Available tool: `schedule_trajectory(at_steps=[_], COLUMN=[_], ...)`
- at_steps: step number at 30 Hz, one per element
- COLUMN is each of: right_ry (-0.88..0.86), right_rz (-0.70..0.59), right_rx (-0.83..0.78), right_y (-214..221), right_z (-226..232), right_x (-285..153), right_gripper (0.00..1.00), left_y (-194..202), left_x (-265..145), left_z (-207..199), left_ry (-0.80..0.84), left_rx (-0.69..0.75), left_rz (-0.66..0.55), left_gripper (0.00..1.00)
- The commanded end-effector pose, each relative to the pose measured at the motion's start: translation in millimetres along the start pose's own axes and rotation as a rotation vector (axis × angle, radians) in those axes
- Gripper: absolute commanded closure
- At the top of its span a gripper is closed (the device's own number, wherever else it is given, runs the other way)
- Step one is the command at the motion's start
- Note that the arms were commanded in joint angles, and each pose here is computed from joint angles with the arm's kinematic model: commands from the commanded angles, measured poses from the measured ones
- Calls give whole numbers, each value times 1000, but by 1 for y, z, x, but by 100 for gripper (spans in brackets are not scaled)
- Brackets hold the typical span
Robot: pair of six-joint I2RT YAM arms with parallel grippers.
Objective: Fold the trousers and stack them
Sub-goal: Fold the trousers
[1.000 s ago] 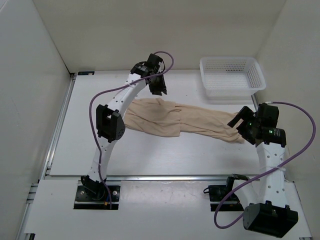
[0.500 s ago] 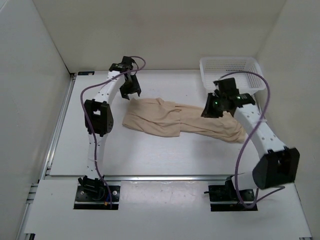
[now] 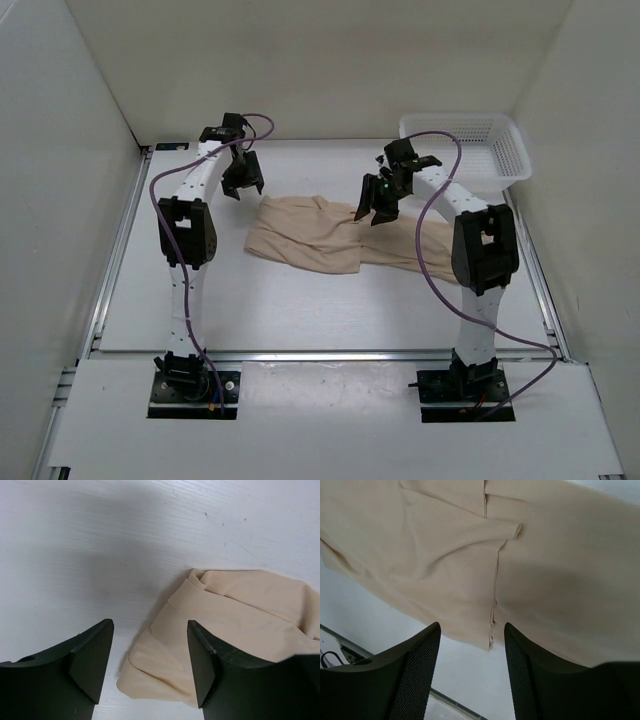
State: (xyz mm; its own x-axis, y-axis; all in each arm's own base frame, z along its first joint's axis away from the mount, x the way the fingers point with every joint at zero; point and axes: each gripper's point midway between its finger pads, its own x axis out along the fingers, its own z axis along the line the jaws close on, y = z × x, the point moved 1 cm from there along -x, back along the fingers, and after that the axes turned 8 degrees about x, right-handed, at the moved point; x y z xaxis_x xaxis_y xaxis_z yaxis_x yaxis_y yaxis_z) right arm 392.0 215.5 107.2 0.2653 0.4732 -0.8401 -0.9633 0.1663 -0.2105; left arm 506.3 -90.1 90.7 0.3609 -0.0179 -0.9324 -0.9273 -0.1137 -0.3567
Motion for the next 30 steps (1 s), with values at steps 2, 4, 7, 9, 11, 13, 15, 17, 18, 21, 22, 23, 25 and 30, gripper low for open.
schedule_trajectory(at_steps=[2,4,7,9,11,13,15,17,18,21,22,23,25,30], right_ry=[-75,-74,-70,-64,-64,-64,-53,-39,-39,-11,-11,3,3,21], right_rz=[-5,-4,3,12,13,13,30,32,32,25,25,27,27,38], right_rx=[8,18,32,36,46,46,55,58,58,61,61,65,65,72], right_y=[-20,-26,-32,-34,-38,-41,-40,-40,-40,-41,-41,-40,-40,-40], right_z=[21,21,20,17,18,18,14,11,11,5,5,1,0,-5], right_x=[7,16,28,37,40,44,53,55,55,59,59,63,63,71], right_gripper=[41,41,42,44,45,47,47,47,47,47,48,49,51,55], left_y=[-5,0,2,5,2,2,0,0,2,3,1,-2,-2,-3], left_x=[-4,2,7,11,13,17,19,19,23,22,23,21,21,23], left_z=[-14,-17,-17,-19,-22,-24,-26,-26,-28,-29,-30,-30,-30,-31], left_ry=[110,131,129,145,159,170,181,181,189,200,202,204,204,204], left_rx=[64,74,73,82,83,83,83,83,83,83,83,84,84,75], left_rz=[-17,0,11,23,17,22,15,15,27,29,20,11,11,12], left_gripper=[28,30,30,30,34,39,51,59,66,72,73,75,80,89])
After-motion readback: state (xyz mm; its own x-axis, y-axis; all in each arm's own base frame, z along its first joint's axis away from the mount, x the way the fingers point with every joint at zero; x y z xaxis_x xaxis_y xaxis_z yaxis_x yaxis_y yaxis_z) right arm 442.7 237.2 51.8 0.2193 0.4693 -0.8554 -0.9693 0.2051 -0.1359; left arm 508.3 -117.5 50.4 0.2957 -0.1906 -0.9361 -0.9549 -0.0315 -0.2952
